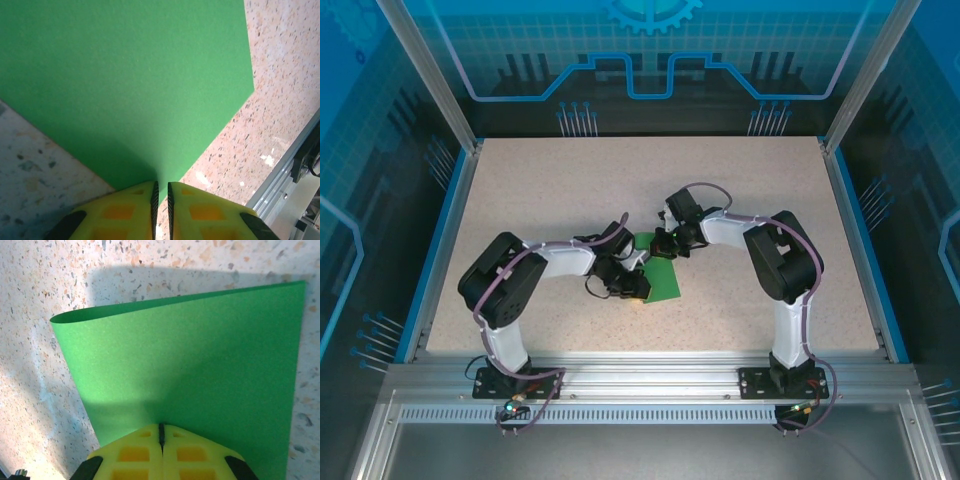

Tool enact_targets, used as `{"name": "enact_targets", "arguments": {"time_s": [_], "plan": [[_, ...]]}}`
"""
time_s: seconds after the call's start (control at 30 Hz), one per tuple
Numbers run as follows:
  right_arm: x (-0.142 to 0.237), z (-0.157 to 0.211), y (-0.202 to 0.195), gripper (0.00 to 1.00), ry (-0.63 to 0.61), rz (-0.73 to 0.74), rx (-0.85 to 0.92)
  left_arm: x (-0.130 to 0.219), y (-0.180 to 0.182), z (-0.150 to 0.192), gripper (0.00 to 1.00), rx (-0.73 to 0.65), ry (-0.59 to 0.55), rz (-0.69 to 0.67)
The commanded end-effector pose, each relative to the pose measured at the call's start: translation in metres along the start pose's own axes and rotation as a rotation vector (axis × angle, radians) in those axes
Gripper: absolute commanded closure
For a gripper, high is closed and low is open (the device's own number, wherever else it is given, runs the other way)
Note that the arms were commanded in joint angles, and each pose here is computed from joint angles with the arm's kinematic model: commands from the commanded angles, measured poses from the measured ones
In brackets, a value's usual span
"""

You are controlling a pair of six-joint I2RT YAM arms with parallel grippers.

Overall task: Fold a paper plane with a square sheet of paper (fold left side to right side)
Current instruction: First fold the square sheet of paper in half at the center of the table, then hold the square sheet of paper at the center of the table.

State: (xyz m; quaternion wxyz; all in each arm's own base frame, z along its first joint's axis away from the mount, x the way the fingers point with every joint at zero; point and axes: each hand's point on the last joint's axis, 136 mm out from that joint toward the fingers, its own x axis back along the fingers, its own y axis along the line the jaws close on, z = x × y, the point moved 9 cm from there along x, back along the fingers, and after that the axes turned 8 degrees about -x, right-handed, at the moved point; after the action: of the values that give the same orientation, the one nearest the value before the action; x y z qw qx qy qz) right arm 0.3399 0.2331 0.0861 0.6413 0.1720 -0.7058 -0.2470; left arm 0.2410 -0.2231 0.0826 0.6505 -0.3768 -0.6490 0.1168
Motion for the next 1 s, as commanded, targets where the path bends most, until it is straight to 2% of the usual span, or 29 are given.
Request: {"name": "enact_targets", "arguments": {"time_s": [0.0,0.23,0.37,0.53,0.7,0.97], "plan": [[-0.011,0.009,-0.036,1.0,0.045,0.144,-0.085,-0.002,0.001,0.026,0.84,0.046,0.1,-0.026],[-0.01,0.009,-0.035,1.0,0.041,0.131,-0.081,0.014,-0.011,0.019,0.84,0.016,0.036,0.0],[-0.009,0.009,-0.034,1.0,0.042,0.124,-0.077,0.041,-0.015,-0.002,0.84,0.038,-0.071,0.037],[-0.009,0.009,-0.033,1.0,0.04,0.117,-0.074,0.065,-0.003,-0.034,0.83,0.098,-0.193,0.025],[-0.01,0.009,-0.032,1.0,0.04,0.115,-0.07,0.06,0.009,-0.065,0.84,0.139,-0.235,0.004],[-0.01,0.011,-0.031,1.0,0.044,0.11,-0.064,0.038,0.027,-0.095,0.84,0.183,-0.221,-0.028]]}}
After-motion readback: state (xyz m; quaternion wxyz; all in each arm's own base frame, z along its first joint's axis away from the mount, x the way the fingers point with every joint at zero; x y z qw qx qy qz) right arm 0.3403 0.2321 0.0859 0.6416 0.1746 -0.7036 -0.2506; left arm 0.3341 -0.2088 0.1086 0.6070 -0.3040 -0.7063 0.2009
